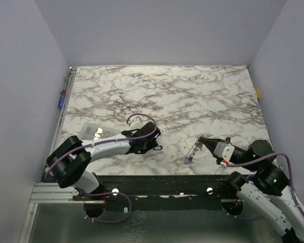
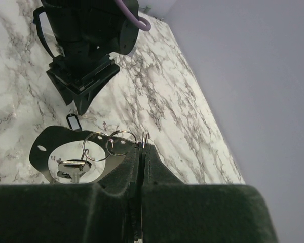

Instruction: Put the keys on the keyring

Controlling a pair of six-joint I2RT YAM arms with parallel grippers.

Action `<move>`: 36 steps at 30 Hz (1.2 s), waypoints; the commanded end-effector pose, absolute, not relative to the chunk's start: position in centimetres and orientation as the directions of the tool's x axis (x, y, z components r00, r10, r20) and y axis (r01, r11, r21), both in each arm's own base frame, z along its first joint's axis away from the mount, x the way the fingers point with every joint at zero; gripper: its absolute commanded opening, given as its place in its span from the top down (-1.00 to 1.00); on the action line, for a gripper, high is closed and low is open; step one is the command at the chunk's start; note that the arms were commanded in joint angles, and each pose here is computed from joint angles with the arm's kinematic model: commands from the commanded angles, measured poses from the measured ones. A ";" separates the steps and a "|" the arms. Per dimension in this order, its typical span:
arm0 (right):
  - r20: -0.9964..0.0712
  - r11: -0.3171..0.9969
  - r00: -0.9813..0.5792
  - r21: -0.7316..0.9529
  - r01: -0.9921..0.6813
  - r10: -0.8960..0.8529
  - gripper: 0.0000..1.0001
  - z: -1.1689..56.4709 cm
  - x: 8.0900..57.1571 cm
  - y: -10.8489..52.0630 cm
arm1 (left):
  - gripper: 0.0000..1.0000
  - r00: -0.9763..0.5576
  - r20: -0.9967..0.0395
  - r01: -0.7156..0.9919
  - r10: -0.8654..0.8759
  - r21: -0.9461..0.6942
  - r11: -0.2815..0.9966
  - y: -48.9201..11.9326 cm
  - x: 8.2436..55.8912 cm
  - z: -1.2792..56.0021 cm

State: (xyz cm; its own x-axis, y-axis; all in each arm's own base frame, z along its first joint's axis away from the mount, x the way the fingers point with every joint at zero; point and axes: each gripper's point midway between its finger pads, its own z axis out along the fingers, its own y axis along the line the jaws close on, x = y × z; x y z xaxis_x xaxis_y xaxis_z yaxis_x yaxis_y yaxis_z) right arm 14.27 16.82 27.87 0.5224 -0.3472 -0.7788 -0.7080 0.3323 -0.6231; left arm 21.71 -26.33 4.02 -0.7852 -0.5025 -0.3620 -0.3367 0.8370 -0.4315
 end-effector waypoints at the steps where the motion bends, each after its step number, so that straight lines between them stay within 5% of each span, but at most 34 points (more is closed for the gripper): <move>1: -0.763 0.358 0.552 -0.646 -0.674 -0.336 0.99 29.3 14.3 16.5 | 0.09 -0.764 -0.361 -0.381 -0.535 -0.417 0.825 -26.1 21.6 3.4; 14: -0.762 0.360 0.553 -0.647 -0.672 -0.336 0.99 29.4 14.2 16.4 | 0.44 -0.761 -0.388 -0.374 -0.519 -0.391 0.841 -26.1 21.8 2.6; 26: -0.759 0.348 0.553 -0.650 -0.675 -0.344 0.99 29.9 14.2 16.4 | 0.52 -0.758 -0.411 -0.357 -0.507 -0.389 0.849 -26.4 22.4 2.5; 29: -0.763 0.352 0.551 -0.645 -0.678 -0.337 0.99 30.1 14.1 16.4 | 0.65 -0.761 -0.415 -0.346 -0.499 -0.392 0.853 -26.6 22.6 2.5; 32: -0.769 0.355 0.548 -0.639 -0.682 -0.329 0.99 30.4 14.0 16.5 | 0.98 -0.762 -0.419 -0.340 -0.494 -0.390 0.856 -26.6 22.6 2.5; 36: -0.771 0.357 0.546 -0.637 -0.684 -0.328 0.99 30.6 14.0 16.5 | 1.00 -0.757 -0.434 -0.329 -0.487 -0.391 0.860 -26.5 22.7 2.8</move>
